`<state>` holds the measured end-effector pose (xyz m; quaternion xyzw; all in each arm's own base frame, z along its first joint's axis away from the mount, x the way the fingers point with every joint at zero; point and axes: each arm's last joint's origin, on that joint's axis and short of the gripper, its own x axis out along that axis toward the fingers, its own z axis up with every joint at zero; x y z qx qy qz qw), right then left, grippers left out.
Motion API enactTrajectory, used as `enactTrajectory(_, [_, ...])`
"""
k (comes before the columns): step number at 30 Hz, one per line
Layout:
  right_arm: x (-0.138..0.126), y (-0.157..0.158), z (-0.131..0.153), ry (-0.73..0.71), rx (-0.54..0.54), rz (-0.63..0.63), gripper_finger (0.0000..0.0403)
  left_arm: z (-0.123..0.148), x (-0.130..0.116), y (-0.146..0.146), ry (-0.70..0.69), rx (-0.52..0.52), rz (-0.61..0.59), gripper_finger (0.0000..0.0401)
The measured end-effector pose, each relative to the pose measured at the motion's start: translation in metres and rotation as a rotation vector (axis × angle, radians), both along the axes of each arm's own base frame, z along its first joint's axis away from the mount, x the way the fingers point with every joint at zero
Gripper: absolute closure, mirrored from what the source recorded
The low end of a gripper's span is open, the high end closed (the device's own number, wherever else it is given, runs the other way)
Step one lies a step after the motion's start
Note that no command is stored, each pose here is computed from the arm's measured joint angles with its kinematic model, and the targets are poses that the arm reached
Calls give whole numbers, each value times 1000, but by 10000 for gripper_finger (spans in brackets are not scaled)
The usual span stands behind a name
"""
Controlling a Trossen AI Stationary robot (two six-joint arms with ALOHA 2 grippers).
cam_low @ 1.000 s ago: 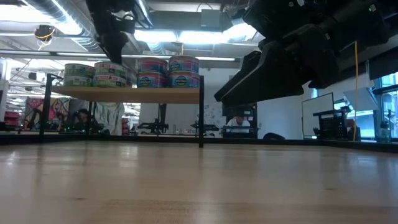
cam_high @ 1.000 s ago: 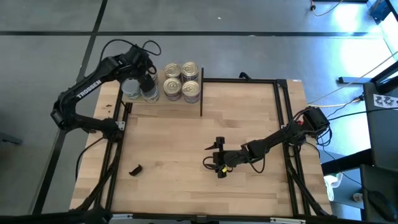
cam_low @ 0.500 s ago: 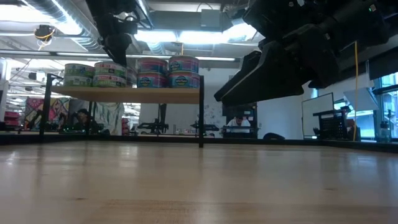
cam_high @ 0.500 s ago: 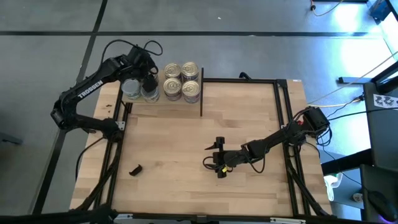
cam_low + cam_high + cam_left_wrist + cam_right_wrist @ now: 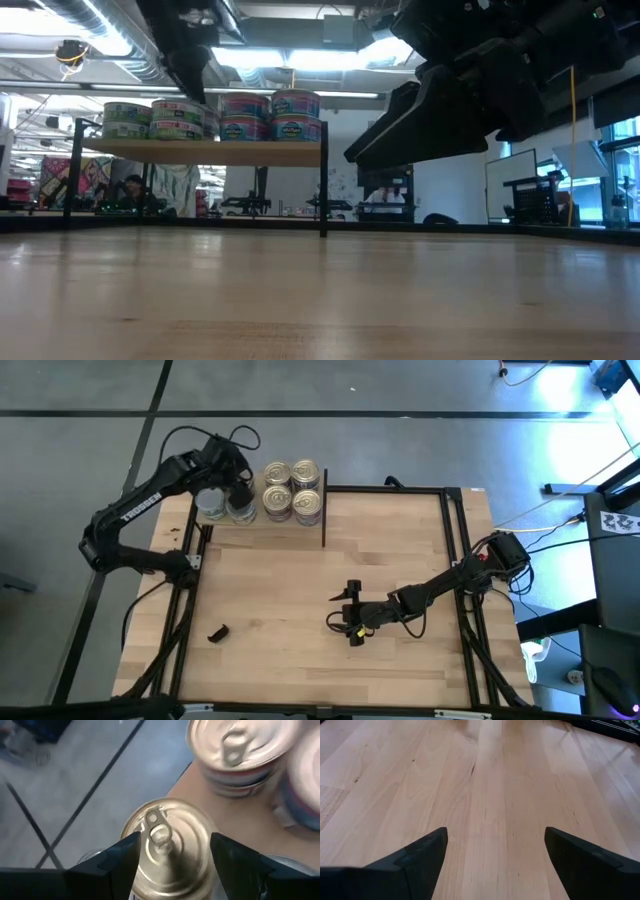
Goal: Stack canned seafood by type on shelf
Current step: Stack the blue tuna can on top of the blue tuna can on the shelf, then return to Home Position
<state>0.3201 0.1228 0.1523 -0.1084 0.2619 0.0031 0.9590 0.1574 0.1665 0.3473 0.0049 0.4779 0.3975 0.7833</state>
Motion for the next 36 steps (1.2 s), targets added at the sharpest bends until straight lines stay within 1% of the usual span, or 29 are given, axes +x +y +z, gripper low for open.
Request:
enactTrajectory(6, [0, 0, 0, -4, -8, -14, 71, 29, -3, -25, -114, 80, -68, 164])
enactTrajectory(8, [0, 0, 0, -4, -8, -15, 71, 35, -2, -36, -185, 56, -124, 164])
enactTrajectory(11, [0, 0, 0, -5, 12, -24, 71, 38, -2, -56, -303, -24, -237, 174])
enactTrajectory(14, [0, 0, 1, -6, 21, -23, 71, 32, -3, -79, -372, -79, -309, 197])
enactTrajectory(17, [3, 1, 4, -18, 29, -22, 71, 21, -9, -105, -435, -113, -394, 226])
enactTrajectory(20, [4, 1, 10, -24, 32, -22, 71, 4, -17, -129, -524, -151, -486, 254])
enactTrajectory(23, [0, 0, 25, -58, 50, -24, 83, -16, -21, -147, -620, -170, -572, 281])
enactTrajectory(25, [-4, -2, 38, -80, 63, -37, 102, -30, -23, -155, -667, -169, -618, 297])
enactTrajectory(28, [-14, -7, 58, -98, 72, -63, 144, -48, -21, -163, -713, -149, -679, 321])
enactTrajectory(32, [-34, -15, 81, -98, 104, -80, 218, -69, -18, -169, -764, -98, -762, 347])
enactTrajectory(36, [-59, -24, 92, -122, 151, -40, 295, -89, -20, -171, -804, -64, -800, 367])
